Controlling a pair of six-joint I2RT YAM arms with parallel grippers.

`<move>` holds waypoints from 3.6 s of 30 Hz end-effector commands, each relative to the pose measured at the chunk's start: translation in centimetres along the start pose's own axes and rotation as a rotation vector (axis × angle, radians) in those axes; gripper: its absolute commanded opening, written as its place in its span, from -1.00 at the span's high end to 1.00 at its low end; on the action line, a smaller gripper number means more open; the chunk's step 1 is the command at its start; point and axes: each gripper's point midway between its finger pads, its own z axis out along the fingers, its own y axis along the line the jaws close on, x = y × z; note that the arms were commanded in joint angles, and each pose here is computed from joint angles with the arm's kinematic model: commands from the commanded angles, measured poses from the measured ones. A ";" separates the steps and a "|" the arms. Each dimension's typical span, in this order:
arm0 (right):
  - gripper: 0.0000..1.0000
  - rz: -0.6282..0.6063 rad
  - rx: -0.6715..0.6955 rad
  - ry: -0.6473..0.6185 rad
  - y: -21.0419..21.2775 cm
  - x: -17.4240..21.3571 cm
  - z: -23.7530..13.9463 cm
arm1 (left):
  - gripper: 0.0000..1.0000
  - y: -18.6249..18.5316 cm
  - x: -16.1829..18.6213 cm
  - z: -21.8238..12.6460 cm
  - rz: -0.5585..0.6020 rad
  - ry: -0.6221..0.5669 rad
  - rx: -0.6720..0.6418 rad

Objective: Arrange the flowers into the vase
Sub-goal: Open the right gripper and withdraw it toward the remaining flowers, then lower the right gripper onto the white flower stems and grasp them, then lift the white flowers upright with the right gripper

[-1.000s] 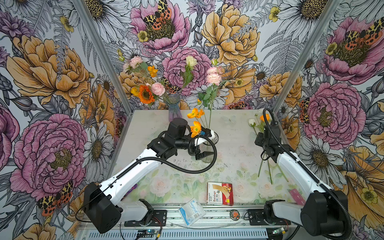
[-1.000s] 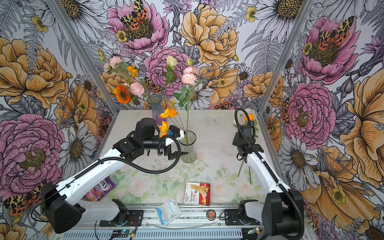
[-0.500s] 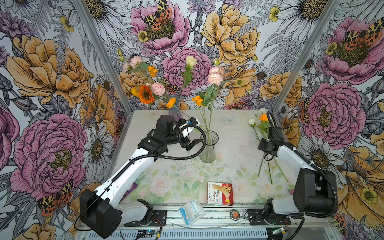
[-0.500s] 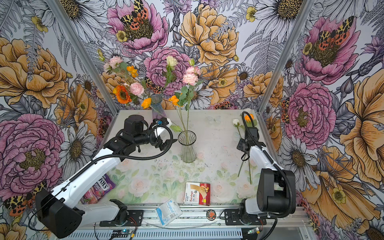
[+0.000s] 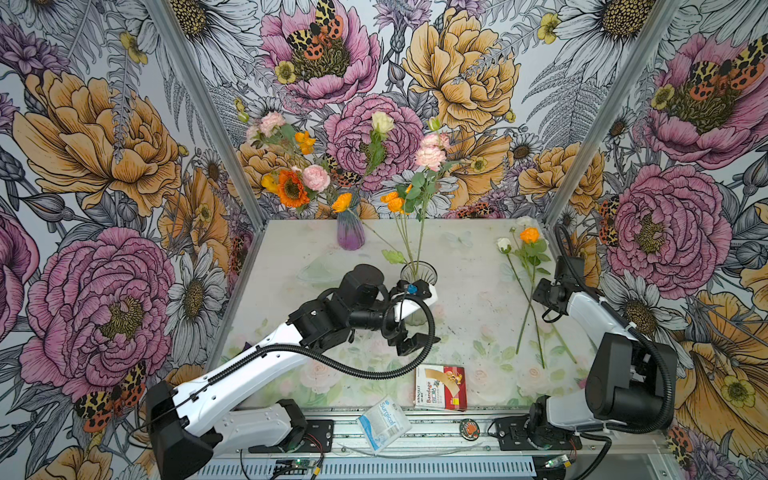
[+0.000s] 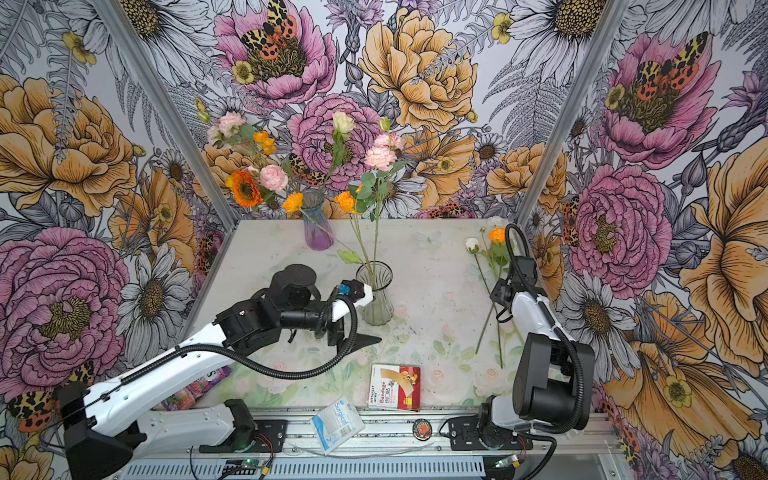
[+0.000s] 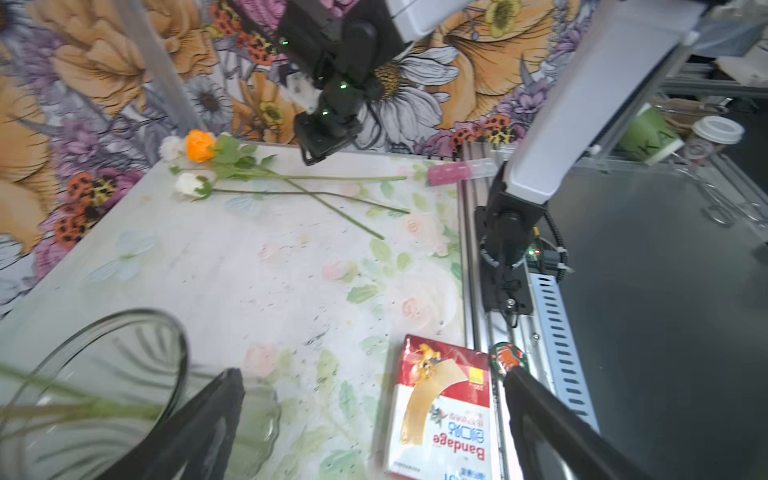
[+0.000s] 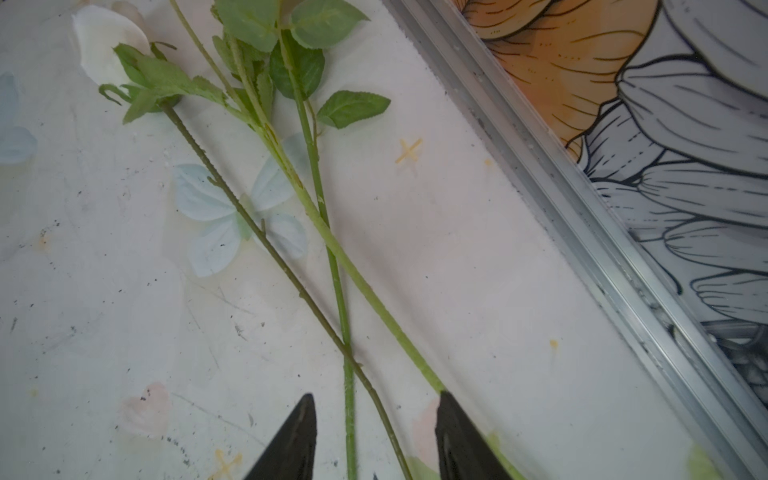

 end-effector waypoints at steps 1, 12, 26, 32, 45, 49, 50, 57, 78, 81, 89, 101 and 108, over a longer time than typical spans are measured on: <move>0.09 -0.027 -0.001 -0.014 0.3 -1.2 1.2 | -0.97 -0.7 -2.2 2.8 0.094 0.015 -0.003; 0.34 -0.059 -0.057 0.026 1.8 -2.9 4.4 | -0.98 4.4 -2.4 8.5 0.242 0.124 -0.144; 0.33 -0.083 0.027 0.115 0.3 -1.1 7.1 | -0.97 5.5 -1.2 8.8 0.261 0.102 -0.107; 0.31 -0.096 0.043 0.118 0.1 -1.2 7.4 | -0.98 5.3 -0.3 9.0 0.254 0.115 -0.093; 0.57 -0.121 0.026 0.196 0.4 -0.1 8.3 | -0.98 6.0 -0.6 8.3 0.217 0.093 -0.093; 0.74 -0.134 0.021 0.201 0.5 0.1 8.3 | -0.97 6.1 -1.1 7.8 0.206 0.070 -0.095; 0.78 -0.137 0.019 0.201 0.5 0.1 8.2 | -0.97 6.1 -1.1 7.7 0.205 0.069 -0.096; 1.00 -0.227 -0.042 0.151 3.0 -0.9 6.5 | -0.97 6.3 -1.1 7.4 0.193 0.062 -0.100; 1.00 -0.411 -0.334 -0.329 14.2 -8.8 -11.8 | -0.98 6.4 -2.7 5.3 0.214 0.019 -0.143; 1.00 -0.371 -0.367 -0.316 14.4 -8.6 -12.8 | -0.98 6.8 -2.9 4.9 0.213 0.011 -0.157; 0.89 -0.334 -0.578 -0.326 17.0 -8.5 -16.9 | -0.98 7.5 -3.5 3.9 0.207 -0.013 -0.174; 1.00 -0.189 -0.709 -0.150 17.3 -6.0 -15.1 | -0.98 6.3 -3.1 4.8 0.225 -0.019 -0.145; 1.00 -0.185 -0.804 -0.305 16.6 -8.4 -22.4 | -0.98 7.5 -4.6 5.3 0.183 -0.117 -0.204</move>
